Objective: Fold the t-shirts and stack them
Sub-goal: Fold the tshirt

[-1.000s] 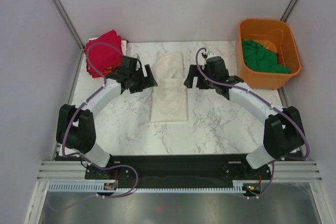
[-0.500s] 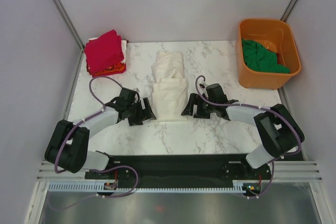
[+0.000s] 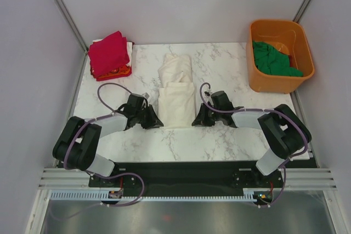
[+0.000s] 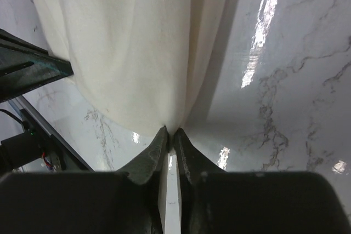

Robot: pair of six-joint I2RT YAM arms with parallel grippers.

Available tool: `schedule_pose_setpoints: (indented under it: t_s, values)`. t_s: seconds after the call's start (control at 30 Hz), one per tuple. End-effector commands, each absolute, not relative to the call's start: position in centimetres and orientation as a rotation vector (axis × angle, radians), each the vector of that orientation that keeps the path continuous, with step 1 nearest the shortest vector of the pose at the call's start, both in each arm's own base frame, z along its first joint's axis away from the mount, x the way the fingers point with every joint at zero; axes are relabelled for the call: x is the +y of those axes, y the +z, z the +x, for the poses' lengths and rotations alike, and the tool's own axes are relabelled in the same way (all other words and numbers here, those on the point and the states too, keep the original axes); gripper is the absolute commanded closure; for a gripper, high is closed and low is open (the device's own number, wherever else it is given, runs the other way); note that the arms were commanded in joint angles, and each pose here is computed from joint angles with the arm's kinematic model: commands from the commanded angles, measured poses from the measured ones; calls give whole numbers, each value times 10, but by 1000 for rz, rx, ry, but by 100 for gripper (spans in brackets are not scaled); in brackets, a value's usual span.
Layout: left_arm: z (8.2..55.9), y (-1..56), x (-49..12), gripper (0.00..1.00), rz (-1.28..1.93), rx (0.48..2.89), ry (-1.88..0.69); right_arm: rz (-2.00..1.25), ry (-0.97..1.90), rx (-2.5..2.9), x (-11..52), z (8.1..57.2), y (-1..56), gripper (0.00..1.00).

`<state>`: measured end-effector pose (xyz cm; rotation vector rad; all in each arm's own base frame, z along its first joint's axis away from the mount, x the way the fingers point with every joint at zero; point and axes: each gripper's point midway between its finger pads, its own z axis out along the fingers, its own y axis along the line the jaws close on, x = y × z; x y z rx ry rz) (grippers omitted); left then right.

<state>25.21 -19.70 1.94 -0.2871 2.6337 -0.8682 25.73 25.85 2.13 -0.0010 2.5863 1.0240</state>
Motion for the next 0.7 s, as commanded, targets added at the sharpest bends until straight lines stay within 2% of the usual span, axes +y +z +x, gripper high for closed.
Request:
schedule_pose_setpoints:
  t_s: [0.0, 0.03, 0.07, 0.13, 0.37, 0.67]
  values:
    - [248, 21, -208, 87, -253, 2614, -938, -20, 1016, 2588, 260, 258, 19, 86]
    - [248, 21, -209, 98, -242, 2609, -943, -23, 1017, 2587, 260, 258, 20, 88]
    - [248, 22, -210, 98, -238, 2607, -943, -26, 1018, 2587, 260, 258, 20, 94]
    - [247, 24, -212, 98, -226, 2602, -950, -27, 1019, 2585, 259, 257, 21, 100]
    - [221, 42, -213, 98, -218, 2582, -1025, -52, 1034, 2520, 254, 244, 54, 100]
    - [168, 81, -207, 98, -206, 2558, -1034, -98, 1060, 2458, 259, 187, 111, 100]
